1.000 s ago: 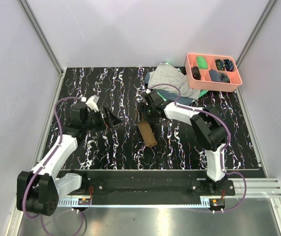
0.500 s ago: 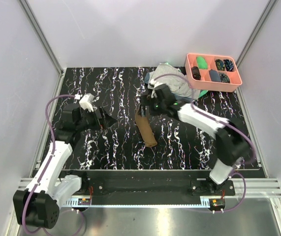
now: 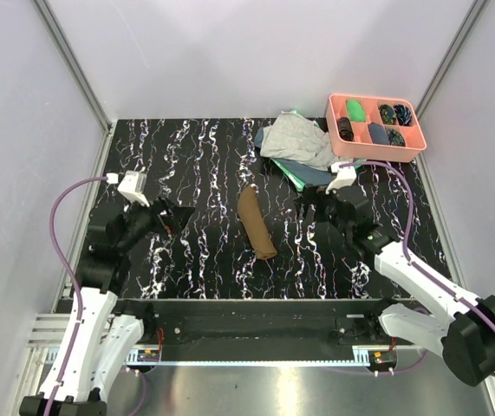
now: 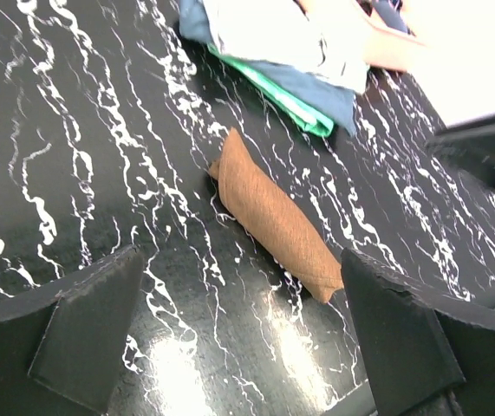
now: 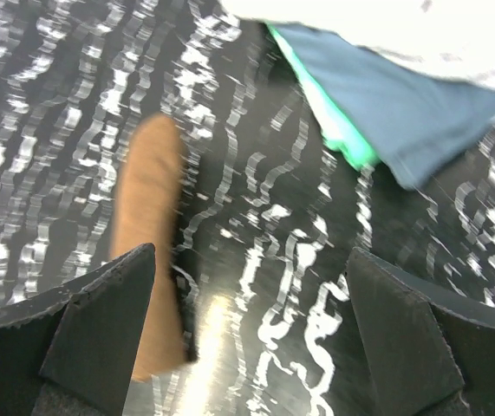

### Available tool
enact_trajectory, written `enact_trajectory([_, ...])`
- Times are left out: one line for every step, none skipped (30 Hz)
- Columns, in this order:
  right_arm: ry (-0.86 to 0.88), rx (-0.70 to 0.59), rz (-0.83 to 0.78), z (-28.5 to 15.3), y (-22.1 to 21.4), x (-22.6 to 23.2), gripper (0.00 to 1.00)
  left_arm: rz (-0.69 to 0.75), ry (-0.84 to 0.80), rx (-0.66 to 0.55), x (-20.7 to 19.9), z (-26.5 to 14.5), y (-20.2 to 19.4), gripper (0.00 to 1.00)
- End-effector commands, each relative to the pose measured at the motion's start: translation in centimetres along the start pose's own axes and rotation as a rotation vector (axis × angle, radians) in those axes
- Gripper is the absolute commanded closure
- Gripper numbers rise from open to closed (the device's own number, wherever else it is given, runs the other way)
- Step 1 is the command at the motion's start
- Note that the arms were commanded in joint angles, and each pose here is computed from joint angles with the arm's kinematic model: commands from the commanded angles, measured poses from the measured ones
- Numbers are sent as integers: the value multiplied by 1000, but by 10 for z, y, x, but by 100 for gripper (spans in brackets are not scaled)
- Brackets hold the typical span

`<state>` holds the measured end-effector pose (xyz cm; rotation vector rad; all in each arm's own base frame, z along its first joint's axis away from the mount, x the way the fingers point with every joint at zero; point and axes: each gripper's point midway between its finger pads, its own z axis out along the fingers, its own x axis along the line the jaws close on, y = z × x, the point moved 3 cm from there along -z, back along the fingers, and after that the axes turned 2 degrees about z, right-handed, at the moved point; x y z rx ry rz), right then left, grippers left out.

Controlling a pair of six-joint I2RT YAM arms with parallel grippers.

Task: Fold the napkin, place the utensils inside, and roll it up
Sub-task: Roll the napkin with the utensil

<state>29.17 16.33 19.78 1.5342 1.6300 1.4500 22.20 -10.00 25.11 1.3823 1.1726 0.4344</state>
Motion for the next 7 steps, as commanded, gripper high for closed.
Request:
enact_trajectory([-87, -92, -17, -7, 9, -17, 0, 27, 63, -89, 8, -3, 15, 1])
enact_trajectory([-85, -90, -6, -7, 8, -17, 0, 25, 65, -90, 8, -3, 15, 1])
enact_trajectory([-88, -87, -2, -7, 5, -18, 0, 27, 65, -94, 7, -4, 16, 1])
enact_trajectory([-85, -84, -1, -7, 4, -18, 0, 26, 65, -96, 7, -3, 16, 1])
enact_trajectory([-81, -79, 0, -7, 2, -18, 0, 23, 64, -93, 7, -3, 16, 1])
enact_trajectory([-80, -79, 0, -6, 2, -18, 0, 20, 66, -86, 8, -1, 15, 1])
enact_trajectory([-79, -80, -1, -7, 2, -18, 0, 25, 55, -82, 6, -1, 16, 1])
